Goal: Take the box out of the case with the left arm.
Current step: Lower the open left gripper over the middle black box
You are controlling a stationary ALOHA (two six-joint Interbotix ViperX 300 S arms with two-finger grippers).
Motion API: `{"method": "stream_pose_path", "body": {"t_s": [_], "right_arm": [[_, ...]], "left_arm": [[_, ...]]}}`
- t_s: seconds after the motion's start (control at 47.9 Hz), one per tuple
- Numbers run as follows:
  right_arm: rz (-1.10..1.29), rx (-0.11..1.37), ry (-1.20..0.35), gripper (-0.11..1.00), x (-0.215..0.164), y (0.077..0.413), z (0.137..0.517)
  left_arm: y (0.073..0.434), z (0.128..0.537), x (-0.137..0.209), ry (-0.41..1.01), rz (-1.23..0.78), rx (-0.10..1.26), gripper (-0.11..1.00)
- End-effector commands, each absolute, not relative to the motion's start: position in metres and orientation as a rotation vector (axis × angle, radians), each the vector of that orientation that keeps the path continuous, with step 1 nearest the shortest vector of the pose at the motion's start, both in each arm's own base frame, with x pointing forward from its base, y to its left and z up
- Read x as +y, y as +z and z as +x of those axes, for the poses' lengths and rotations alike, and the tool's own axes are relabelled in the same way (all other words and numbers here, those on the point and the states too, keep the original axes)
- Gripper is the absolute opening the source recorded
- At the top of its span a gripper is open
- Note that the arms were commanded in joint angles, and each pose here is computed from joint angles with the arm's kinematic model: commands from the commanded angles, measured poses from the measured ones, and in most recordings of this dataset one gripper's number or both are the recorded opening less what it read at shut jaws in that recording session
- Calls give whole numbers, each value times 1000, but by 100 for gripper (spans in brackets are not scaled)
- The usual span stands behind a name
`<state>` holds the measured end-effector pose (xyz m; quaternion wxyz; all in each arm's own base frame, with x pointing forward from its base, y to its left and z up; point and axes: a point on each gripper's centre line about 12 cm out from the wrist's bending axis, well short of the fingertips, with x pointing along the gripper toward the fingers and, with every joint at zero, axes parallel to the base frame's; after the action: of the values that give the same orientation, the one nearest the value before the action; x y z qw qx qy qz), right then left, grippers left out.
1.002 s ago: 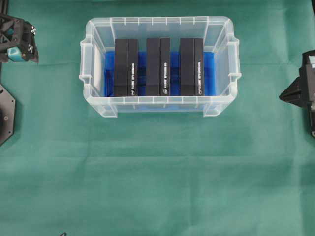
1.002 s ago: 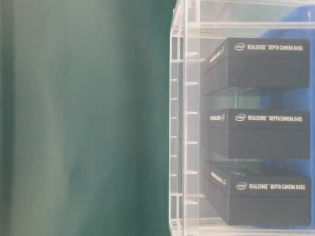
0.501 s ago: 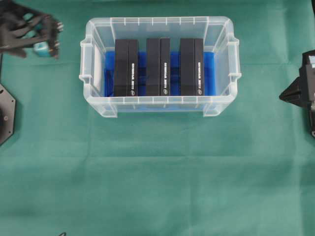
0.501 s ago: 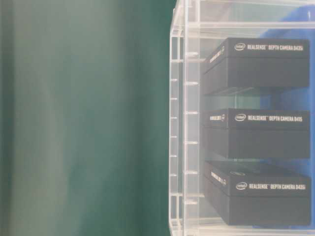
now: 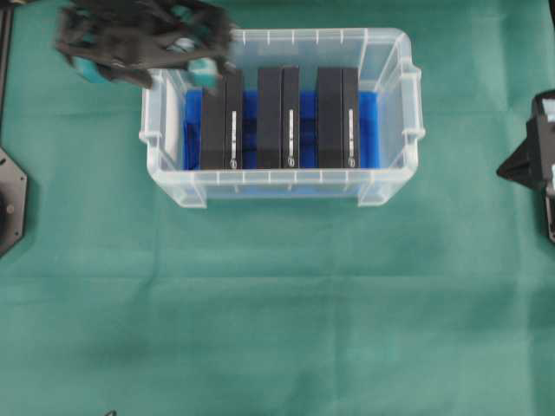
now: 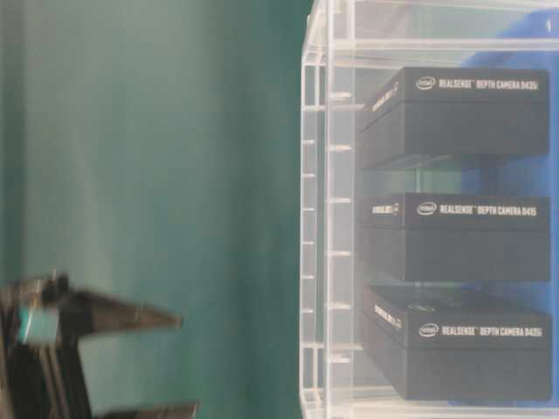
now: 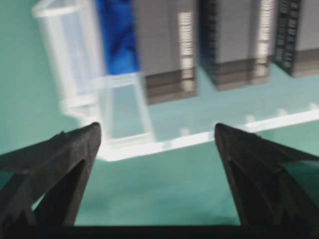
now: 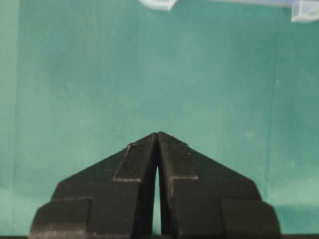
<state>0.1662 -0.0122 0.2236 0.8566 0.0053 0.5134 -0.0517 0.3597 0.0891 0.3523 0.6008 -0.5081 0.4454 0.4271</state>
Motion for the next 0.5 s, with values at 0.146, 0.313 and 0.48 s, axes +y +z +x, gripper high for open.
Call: {"method": "stream_pose_path", "body": {"t_s": [0.146, 0.313, 0.48], "right_arm": [[16, 1083, -113, 7, -13, 231, 167], [14, 1097, -114, 7, -13, 230, 166], [13, 1099, -114, 7, -13, 229, 166]], "left_arm": [[358, 401, 90, 968, -1187, 998, 97], [354, 419, 92, 975, -1207, 987, 97], [350, 430, 94, 980, -1210, 986, 97]]}}
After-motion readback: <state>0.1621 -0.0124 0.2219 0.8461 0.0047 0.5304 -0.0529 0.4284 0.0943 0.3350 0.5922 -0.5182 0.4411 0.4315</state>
